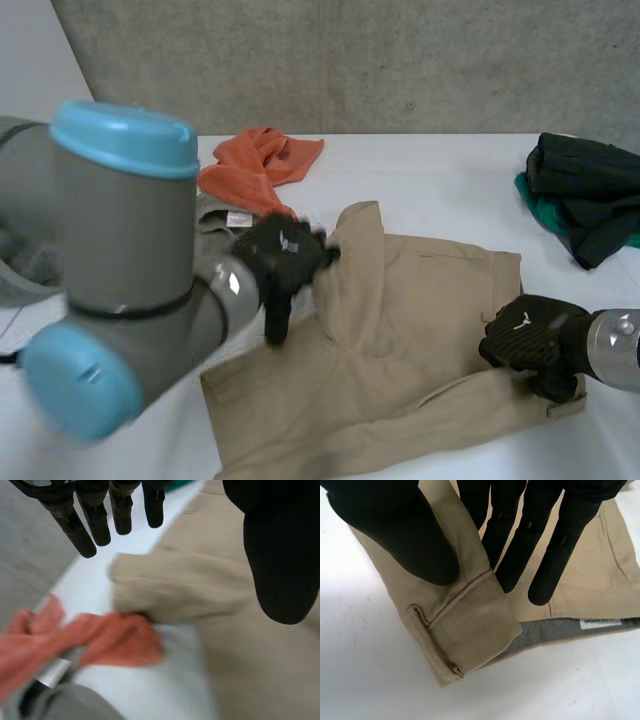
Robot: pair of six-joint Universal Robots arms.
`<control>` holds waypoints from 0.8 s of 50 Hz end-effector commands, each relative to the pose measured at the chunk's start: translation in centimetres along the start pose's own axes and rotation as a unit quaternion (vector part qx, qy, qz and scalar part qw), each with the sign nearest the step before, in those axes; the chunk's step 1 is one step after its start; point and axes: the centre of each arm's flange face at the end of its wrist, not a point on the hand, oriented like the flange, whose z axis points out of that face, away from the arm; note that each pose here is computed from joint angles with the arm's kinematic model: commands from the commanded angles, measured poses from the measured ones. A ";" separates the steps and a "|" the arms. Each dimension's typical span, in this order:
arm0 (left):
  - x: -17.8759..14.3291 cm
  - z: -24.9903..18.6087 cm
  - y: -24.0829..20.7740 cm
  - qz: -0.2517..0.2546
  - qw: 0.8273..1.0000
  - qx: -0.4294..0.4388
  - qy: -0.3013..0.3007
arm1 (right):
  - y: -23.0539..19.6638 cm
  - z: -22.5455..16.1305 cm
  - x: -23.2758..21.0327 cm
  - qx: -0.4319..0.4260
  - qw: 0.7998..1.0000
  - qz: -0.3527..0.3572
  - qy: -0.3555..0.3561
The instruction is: Fold the laundry.
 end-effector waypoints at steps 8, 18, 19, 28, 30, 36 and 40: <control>-1.3 12.3 2.5 0.082 0.994 0.076 -0.015 | -0.8 1.0 -0.7 0.030 0.999 0.000 0.032; -0.8 15.8 4.1 0.154 0.983 0.100 -0.013 | -1.0 1.3 -1.3 0.037 0.998 -0.005 0.042; -0.9 15.9 4.1 0.156 0.983 0.099 -0.014 | -1.0 1.3 -1.4 0.037 0.998 -0.005 0.041; -1.8 15.6 4.9 0.158 0.985 0.041 -0.047 | -1.1 1.3 -1.5 0.041 0.998 -0.004 0.042; -2.5 15.1 4.9 0.157 0.985 0.019 -0.068 | -1.1 1.3 -1.5 0.041 0.998 -0.005 0.043; -5.1 12.2 4.7 0.136 0.971 -0.078 -0.181 | -1.3 1.2 -1.8 0.044 0.998 -0.009 0.040; -4.8 11.4 5.3 0.146 0.963 -0.116 -0.195 | -1.4 1.2 -2.0 0.045 0.998 -0.011 0.038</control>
